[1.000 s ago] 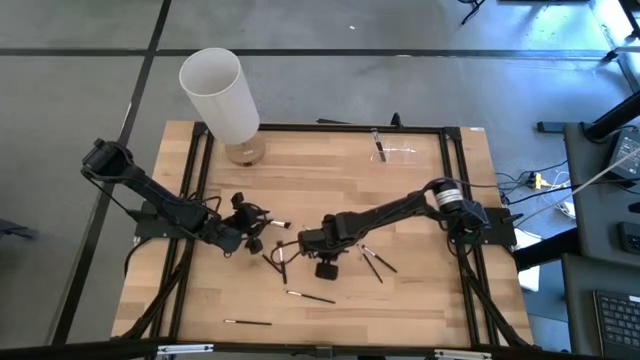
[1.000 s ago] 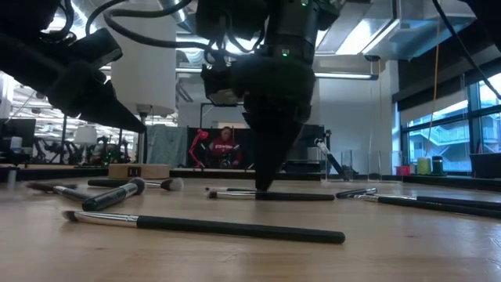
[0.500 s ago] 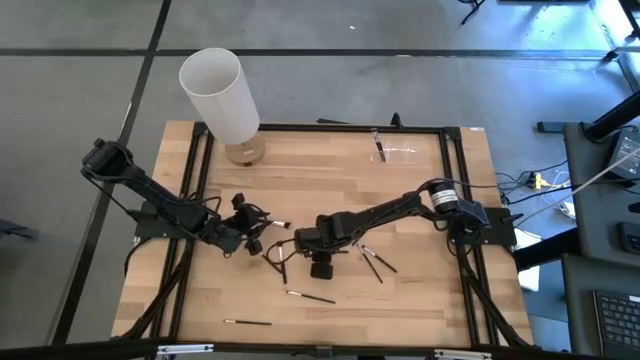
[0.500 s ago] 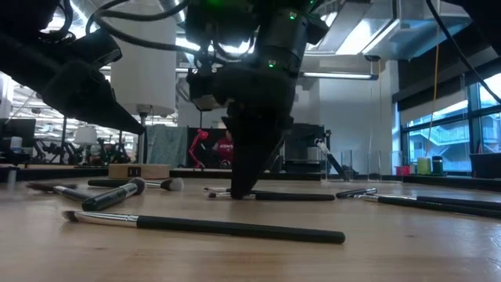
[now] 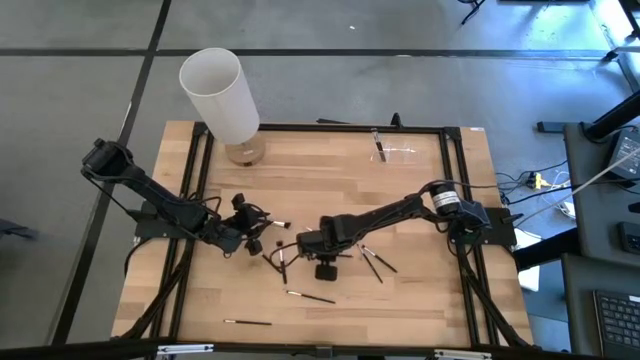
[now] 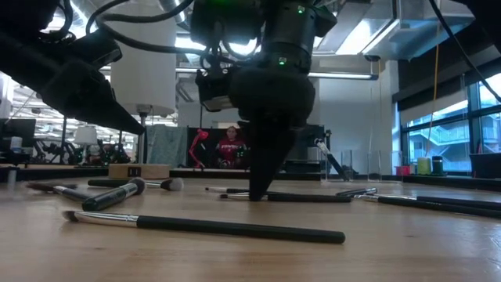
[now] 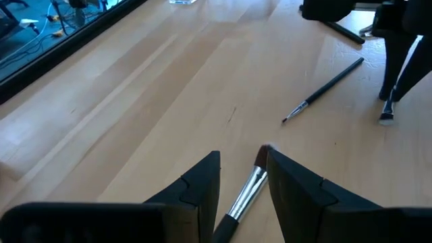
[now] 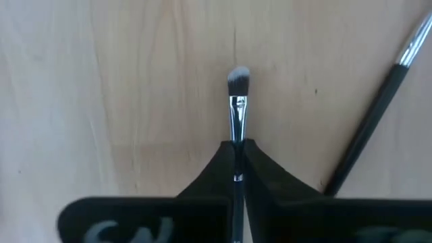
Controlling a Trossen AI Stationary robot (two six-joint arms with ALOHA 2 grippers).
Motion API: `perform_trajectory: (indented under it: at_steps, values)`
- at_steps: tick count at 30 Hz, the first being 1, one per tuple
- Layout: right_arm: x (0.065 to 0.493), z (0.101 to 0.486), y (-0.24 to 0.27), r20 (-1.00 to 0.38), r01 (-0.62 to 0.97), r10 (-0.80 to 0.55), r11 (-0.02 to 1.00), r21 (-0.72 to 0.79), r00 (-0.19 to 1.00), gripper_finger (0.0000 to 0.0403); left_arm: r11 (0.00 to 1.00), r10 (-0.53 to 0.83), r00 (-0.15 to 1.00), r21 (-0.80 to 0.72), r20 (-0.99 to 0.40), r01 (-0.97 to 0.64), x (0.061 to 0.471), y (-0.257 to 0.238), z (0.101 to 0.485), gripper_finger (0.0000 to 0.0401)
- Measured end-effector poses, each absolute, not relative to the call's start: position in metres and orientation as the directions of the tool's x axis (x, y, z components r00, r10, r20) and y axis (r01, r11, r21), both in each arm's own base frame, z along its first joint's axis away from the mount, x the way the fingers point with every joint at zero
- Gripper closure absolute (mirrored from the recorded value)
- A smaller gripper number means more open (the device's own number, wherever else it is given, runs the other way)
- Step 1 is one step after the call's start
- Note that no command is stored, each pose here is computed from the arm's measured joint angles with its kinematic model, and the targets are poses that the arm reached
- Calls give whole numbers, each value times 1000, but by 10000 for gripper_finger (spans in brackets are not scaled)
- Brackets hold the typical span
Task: Put items in baskets/containers
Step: Put the eyeshadow brush into the left side of the transparent organizer
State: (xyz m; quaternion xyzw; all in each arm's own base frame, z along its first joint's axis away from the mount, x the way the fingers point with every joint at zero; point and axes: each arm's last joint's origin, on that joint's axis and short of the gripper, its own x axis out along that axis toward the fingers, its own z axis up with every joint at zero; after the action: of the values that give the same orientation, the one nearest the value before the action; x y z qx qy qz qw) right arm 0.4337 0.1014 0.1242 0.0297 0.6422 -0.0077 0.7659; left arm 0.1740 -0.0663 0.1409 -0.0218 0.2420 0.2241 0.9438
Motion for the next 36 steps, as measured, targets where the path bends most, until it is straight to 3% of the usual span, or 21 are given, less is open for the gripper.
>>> perform_trajectory:
  at_steps: [5,12,16,21,24,26,29,33,36]
  values:
    - [433,128,101,-983,108,30,993,51,182,375,901,402,784,51,-473,-431,174,-67,141,283]
    - [425,167,89,-973,175,22,982,64,230,384,905,389,786,41,-480,-423,174,-67,141,283]
    - [412,215,71,-951,234,-75,972,-3,300,376,911,372,788,29,-491,-412,174,-67,140,283]
    - [388,255,43,-919,349,-277,921,-171,281,375,910,364,789,11,-495,-413,173,-69,140,283]
    - [370,285,21,-855,438,-435,852,-288,284,378,913,360,792,10,-493,-408,173,-70,140,283]
    - [359,297,0,-775,516,-583,755,-404,246,377,913,359,793,9,-492,-408,172,-71,140,283]
    - [348,302,-39,-692,601,-702,630,-492,170,372,913,358,793,5,-492,-409,172,-71,140,283]
    - [331,304,-96,-616,721,-781,487,-493,107,371,910,359,793,-4,-492,-414,172,-71,140,283]
    - [320,287,-137,-619,791,-778,446,-420,110,371,910,358,793,-5,-493,-414,172,-71,140,283]
